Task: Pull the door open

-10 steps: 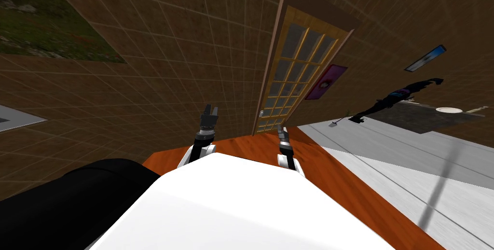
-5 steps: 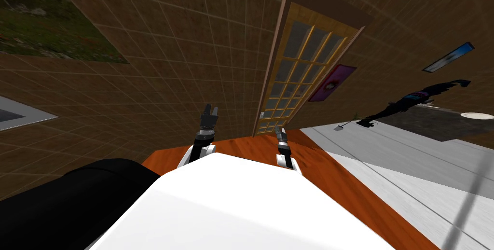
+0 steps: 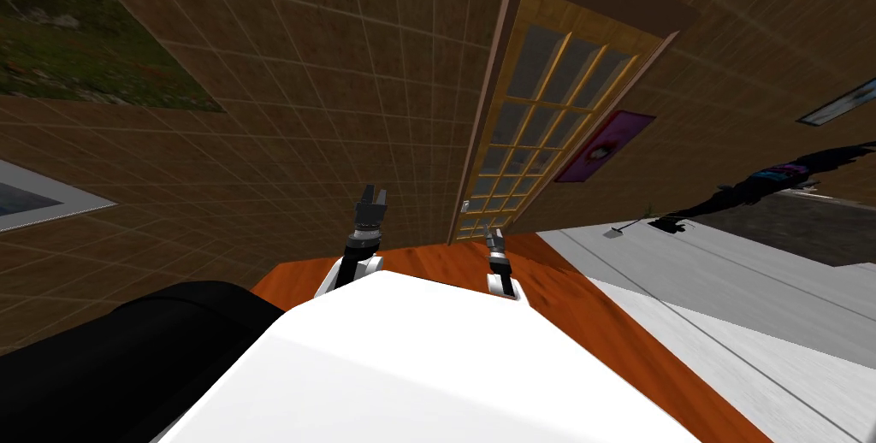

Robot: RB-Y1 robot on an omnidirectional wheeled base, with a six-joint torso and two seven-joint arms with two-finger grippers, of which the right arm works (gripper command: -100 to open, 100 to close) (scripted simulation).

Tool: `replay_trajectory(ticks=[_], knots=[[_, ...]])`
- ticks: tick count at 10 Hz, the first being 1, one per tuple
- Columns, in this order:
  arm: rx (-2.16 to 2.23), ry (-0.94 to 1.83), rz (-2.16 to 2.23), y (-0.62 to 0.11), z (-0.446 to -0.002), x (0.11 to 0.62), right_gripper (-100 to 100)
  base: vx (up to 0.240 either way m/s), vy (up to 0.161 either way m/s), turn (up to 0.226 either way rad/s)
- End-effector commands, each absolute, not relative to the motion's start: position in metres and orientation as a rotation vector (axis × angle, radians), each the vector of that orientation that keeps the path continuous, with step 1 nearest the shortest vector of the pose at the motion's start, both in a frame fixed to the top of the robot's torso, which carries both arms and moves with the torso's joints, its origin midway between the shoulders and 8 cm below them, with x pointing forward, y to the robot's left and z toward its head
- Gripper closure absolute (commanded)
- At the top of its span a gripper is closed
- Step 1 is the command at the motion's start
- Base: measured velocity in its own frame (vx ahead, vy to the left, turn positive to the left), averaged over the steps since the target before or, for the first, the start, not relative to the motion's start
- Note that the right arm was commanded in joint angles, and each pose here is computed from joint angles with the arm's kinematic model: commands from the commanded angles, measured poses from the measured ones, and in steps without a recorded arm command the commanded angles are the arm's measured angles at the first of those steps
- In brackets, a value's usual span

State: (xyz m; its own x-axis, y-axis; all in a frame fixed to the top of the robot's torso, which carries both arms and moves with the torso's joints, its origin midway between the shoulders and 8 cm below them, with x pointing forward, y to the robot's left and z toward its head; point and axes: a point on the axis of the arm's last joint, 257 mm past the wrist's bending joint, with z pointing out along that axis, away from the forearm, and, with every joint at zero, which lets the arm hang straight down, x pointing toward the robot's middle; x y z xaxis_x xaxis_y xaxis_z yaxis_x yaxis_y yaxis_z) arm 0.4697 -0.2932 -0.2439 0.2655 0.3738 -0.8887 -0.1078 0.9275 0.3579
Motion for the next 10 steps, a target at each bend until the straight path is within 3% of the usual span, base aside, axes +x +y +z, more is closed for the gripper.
replay_trajectory(ticks=[1,10], knots=[[0.217,1.287,0.299,-0.291,-0.256,0.472,-100,0.07,-0.061,0.072],[0.128,1.385,0.208,-0.275,-0.306,0.479,-100,0.056,-0.047,0.052]])
